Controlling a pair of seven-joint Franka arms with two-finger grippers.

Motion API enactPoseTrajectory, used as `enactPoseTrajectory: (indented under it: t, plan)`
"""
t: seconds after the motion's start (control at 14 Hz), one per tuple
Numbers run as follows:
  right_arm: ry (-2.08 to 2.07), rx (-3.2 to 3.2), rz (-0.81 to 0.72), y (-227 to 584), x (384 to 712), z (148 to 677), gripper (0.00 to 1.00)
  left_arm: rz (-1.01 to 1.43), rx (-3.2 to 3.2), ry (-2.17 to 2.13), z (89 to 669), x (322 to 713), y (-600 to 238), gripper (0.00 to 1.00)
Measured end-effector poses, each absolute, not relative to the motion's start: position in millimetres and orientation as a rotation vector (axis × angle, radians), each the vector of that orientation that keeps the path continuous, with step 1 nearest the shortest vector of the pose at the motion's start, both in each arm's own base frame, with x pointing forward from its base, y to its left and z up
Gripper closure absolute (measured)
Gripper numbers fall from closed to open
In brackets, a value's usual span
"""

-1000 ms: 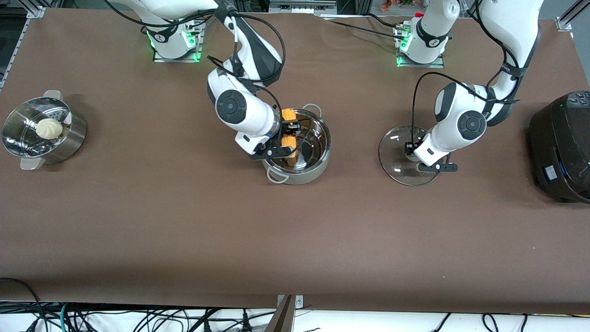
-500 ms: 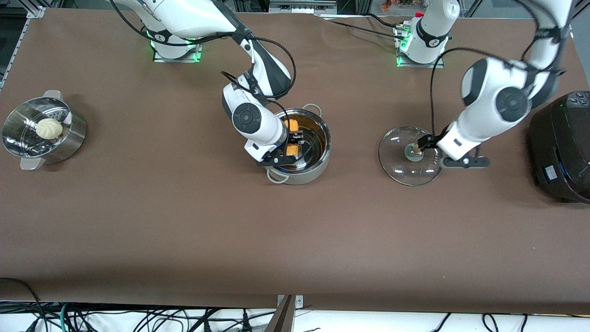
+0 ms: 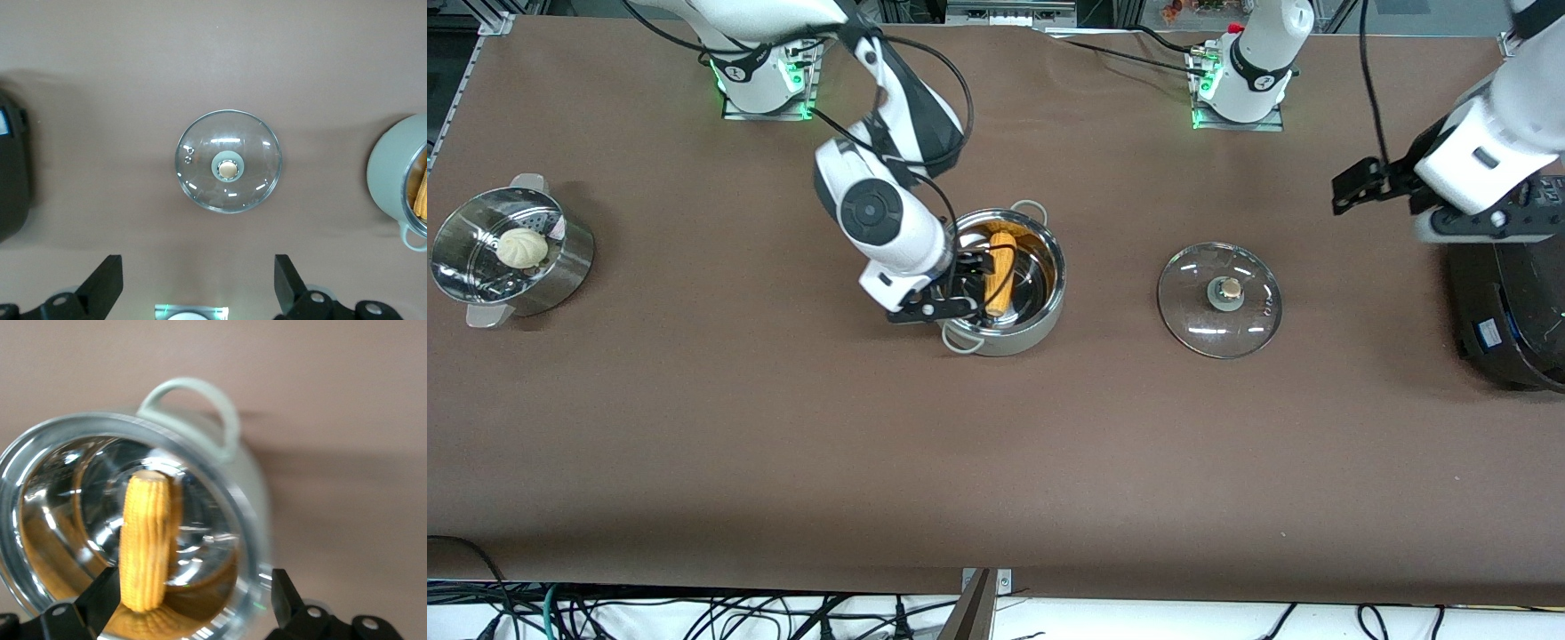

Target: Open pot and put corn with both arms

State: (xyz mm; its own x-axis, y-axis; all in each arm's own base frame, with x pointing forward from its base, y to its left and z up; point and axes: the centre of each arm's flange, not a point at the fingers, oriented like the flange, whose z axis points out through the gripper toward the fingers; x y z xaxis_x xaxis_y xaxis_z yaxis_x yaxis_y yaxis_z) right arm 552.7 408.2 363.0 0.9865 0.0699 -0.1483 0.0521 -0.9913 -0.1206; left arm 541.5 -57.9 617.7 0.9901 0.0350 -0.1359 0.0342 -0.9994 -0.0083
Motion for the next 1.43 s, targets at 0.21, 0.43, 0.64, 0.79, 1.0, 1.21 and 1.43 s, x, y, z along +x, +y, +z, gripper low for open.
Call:
enactPoseTrajectory:
  t: [0.21, 0.43, 0.64, 0.79, 1.0, 1.21, 1.43]
  plan:
    - [-0.042, -3.169, 0.155, 332.6, 573.6, 428.2, 0.0, 0.219, -3.128, -0.098, 626.8, 541.4, -42.4, 0.0]
    - [0.026, -3.212, 0.046, 247.3, 596.9, 486.3, 0.0, 0.23, -3.127, -0.108, 623.4, 543.3, -39.0, 0.0]
    - [0.12, -3.172, -0.053, 136.1, 616.8, 537.4, 0.0, 0.231, -3.127, -0.108, 623.6, 543.3, -39.2, 0.0]
    - [0.042, -3.155, -0.061, 77.7, 608.4, 570.2, 0.0, 0.232, -3.127, -0.108, 623.5, 543.4, -39.0, 0.0]
    - [0.002, -3.128, 0.006, 43.3, 584.3, 591.8, 0.0, 0.236, -3.127, -0.109, 622.9, 543.5, -38.7, 0.0]
    - [0.029, -3.126, 0.051, 31.0, 561.1, 584.8, 0.0, 0.238, -3.126, -0.109, 622.5, 543.6, -38.6, 0.0]
    - [0.063, -3.125, 0.055, 17.1, 559.0, 580.3, 0.0, 0.241, -3.126, -0.11, 622.1, 543.5, -38.6, 0.0]
